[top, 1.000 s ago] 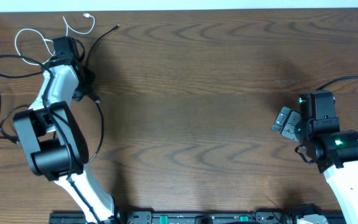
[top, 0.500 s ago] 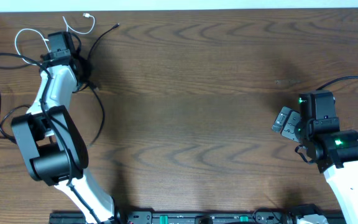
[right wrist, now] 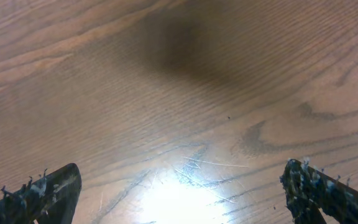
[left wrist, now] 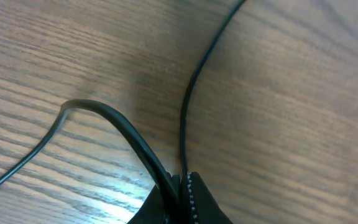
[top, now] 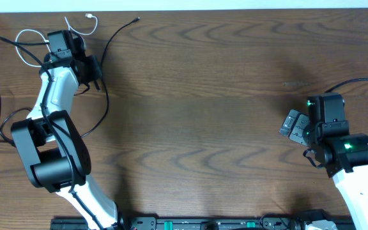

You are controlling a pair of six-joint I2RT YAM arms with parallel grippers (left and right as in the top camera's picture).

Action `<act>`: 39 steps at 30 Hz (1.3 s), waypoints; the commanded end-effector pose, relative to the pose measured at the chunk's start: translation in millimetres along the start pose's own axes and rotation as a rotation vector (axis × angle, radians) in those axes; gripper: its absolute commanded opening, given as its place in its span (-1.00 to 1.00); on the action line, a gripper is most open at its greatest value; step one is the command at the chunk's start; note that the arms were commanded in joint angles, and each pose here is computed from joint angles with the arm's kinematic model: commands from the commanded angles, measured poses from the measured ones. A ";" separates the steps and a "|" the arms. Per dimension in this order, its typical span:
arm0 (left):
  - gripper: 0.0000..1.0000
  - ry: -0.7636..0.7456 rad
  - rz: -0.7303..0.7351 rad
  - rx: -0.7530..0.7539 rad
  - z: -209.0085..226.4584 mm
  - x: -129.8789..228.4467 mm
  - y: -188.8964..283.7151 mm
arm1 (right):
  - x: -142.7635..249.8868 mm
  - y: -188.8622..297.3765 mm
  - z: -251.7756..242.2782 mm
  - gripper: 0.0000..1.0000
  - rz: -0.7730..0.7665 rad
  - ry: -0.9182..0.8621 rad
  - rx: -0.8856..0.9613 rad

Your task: Untangle cables

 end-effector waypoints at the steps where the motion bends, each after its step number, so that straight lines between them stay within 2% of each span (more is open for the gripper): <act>1: -0.85 -0.063 -0.014 0.007 0.6 -4.1 6.8 | -1.5 1.5 -1.5 0.98 -0.012 -0.017 0.004; 3: -0.78 -0.057 -0.014 0.007 0.8 -4.1 6.8 | -1.5 1.5 -1.5 0.99 -0.012 -0.017 0.004; 4: -0.66 -0.045 -0.015 0.007 0.8 -4.4 6.9 | -1.4 1.6 -1.4 0.99 -0.011 -0.016 0.004; 5: -0.23 -0.027 -0.018 0.007 0.8 -5.1 7.4 | -1.4 1.6 -1.4 0.98 -0.011 -0.016 0.004; 6: 0.04 0.013 -0.025 0.007 0.7 -6.5 8.8 | -1.5 1.5 -1.5 0.98 -0.012 -0.017 0.004; 10: 0.39 0.177 -0.100 0.070 -5.3 -20.8 27.2 | -1.5 1.5 -1.5 0.98 -0.012 -0.017 0.004; 14: 0.43 0.172 -0.192 0.178 -16.5 -36.7 55.4 | -1.5 1.5 -1.5 0.99 -0.012 -0.017 0.004; 18: 0.43 0.156 -0.221 0.260 -26.2 -40.3 82.5 | -1.5 1.5 -1.5 0.99 -0.012 -0.017 0.004; 22: 0.43 0.149 -0.169 0.438 -45.1 -29.3 112.2 | -1.5 1.5 -1.5 0.99 -0.012 -0.017 0.004; 25: 0.43 0.175 -0.050 0.592 -62.7 -8.5 133.5 | -1.5 1.5 -1.5 0.99 -0.012 -0.017 0.004; 28: 0.42 0.204 0.096 0.615 -73.1 14.6 138.1 | -1.5 1.5 -1.5 0.99 -0.012 -0.017 0.004; 32: 0.42 0.112 0.214 0.637 -84.7 38.9 142.2 | -1.5 1.5 -1.5 0.99 -0.012 -0.017 0.004; 39: 0.42 0.030 0.201 0.649 -91.0 51.9 181.5 | -1.5 1.5 -1.5 0.99 -0.012 -0.017 0.004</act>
Point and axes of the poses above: each gripper's point midway between its finger pads, its own y axis back along the fingers, its own z axis along the line the jaws close on, x = y × z, the point moved 8 cm from there along y, back along the fingers, and after that the axes turned 10 degrees about -y, right-handed, at the moved point
